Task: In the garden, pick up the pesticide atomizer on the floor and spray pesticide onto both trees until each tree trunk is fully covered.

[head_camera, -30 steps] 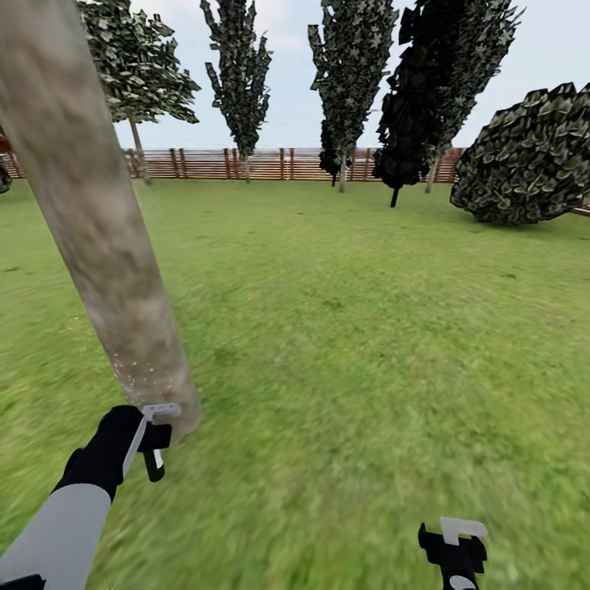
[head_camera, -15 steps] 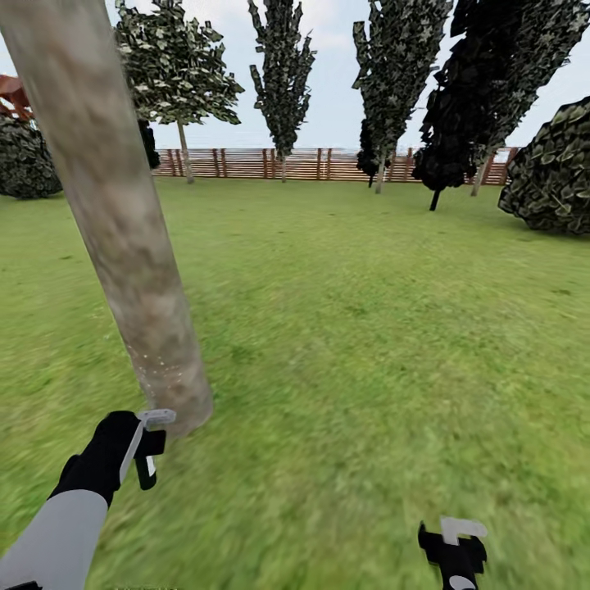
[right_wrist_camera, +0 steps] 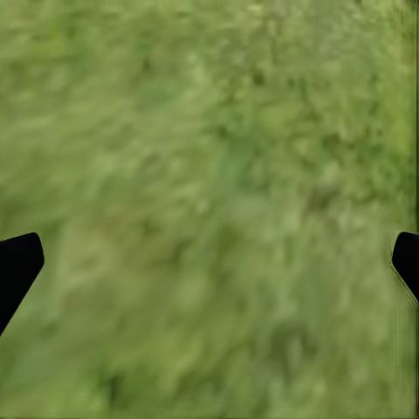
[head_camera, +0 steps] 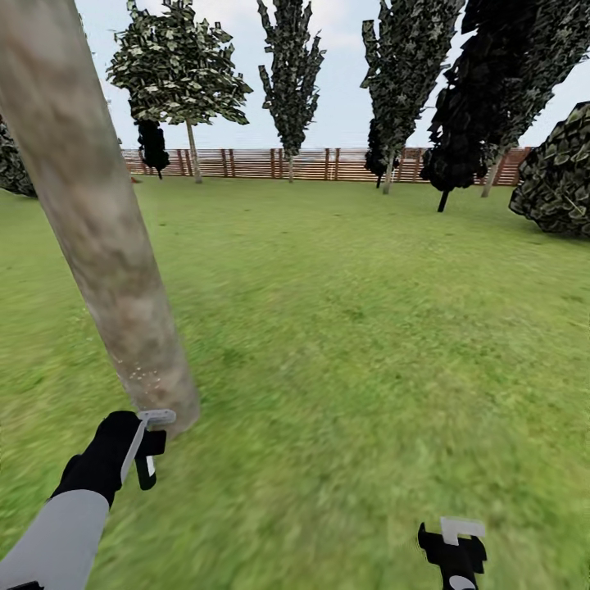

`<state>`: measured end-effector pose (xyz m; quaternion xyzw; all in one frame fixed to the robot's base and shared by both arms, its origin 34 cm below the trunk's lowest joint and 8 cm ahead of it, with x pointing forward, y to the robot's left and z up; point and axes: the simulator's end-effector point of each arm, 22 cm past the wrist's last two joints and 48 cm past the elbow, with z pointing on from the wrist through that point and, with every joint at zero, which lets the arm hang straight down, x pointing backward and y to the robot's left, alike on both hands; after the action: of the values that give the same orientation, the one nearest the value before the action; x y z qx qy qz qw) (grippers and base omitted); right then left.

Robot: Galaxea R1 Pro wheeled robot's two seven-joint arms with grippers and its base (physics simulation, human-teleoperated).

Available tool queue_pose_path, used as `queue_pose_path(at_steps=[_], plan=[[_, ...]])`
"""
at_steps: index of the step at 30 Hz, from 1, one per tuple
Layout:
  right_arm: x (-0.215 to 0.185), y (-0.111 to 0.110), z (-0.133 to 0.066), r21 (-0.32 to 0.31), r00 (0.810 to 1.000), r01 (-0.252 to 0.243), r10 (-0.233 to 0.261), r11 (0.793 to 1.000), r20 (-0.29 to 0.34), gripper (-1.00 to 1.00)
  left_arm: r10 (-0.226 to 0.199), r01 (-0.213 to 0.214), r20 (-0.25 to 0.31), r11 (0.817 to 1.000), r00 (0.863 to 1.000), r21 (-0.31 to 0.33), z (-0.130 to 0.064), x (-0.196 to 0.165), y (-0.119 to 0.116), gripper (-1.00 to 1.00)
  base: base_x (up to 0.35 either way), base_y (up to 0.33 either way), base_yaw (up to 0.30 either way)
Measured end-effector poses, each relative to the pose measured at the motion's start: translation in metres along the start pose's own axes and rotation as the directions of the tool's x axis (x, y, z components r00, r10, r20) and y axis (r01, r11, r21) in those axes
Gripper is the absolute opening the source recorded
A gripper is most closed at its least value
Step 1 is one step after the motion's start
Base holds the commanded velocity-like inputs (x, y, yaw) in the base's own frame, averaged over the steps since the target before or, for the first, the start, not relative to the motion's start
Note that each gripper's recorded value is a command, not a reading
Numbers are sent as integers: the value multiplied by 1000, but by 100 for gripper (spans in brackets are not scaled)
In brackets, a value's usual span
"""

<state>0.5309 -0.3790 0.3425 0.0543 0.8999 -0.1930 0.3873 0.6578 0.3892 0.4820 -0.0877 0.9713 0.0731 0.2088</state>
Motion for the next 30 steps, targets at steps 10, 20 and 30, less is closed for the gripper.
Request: queue_pose_path(at_steps=[10, 20, 30], plan=[[0, 0, 0, 0, 1000, 0, 0, 1000, 0, 100, -1, 1, 0, 1000, 1000, 2, 0, 0, -1, -100, 104, -275, 265], [0, 0, 0, 0, 1000, 0, 0, 1000, 0, 100, -2, 2, 1, 1000, 1000, 0, 0, 0, 0, -100, 107, -275, 261], [0, 0, 0, 0, 1000, 0, 0, 1000, 0, 100, -2, 2, 2, 1000, 1000, -1, 0, -1, 1, -100, 146, -271, 12]])
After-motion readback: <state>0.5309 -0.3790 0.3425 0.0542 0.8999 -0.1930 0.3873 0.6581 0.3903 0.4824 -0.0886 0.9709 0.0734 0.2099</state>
